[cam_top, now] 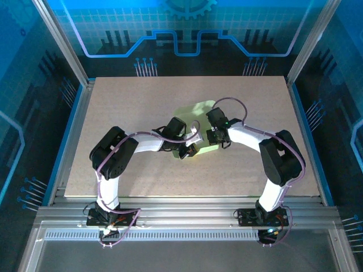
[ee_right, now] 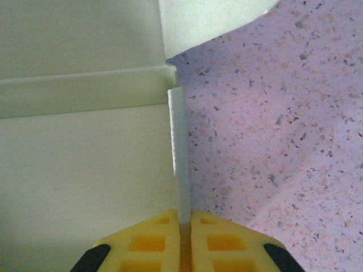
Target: Fold the paper box
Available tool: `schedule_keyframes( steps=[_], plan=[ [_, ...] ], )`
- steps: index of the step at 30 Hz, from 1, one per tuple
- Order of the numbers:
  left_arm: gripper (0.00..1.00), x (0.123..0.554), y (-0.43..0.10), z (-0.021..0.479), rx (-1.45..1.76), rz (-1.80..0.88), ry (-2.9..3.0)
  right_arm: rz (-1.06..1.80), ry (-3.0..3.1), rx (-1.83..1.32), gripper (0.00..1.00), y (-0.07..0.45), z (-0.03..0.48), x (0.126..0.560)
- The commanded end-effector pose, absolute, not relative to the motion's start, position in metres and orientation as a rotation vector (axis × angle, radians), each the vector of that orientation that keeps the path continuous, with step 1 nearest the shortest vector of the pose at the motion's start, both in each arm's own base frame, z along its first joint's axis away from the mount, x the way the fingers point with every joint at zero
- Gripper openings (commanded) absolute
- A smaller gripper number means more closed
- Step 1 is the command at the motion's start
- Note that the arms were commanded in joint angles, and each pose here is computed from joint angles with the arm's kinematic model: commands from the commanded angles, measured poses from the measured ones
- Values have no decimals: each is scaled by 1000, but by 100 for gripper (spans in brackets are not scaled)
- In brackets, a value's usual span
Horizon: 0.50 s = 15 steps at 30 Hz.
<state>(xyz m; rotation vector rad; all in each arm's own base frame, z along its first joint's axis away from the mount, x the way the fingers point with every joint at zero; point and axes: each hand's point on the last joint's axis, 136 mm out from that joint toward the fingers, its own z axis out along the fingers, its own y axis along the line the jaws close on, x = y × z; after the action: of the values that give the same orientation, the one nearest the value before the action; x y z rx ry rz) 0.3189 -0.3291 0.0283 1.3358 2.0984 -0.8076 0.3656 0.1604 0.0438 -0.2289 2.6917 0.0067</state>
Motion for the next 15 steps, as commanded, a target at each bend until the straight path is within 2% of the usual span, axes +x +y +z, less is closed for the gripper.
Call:
schedule_keyframes(
  steps=[1,7,13,15],
  plan=[
    [0,303,-312,-9,1343,-804,2272,0,2716,-249,11,162,39,367],
    [0,303,-311,-13,1348,-802,2288,26,2702,-263,12,165,48,367],
    [0,302,-309,-17,1358,-789,2298,160,2636,-252,28,171,73,367],
    [0,303,-309,-17,1360,-787,2299,202,2619,-238,35,171,79,368]
  ],
)
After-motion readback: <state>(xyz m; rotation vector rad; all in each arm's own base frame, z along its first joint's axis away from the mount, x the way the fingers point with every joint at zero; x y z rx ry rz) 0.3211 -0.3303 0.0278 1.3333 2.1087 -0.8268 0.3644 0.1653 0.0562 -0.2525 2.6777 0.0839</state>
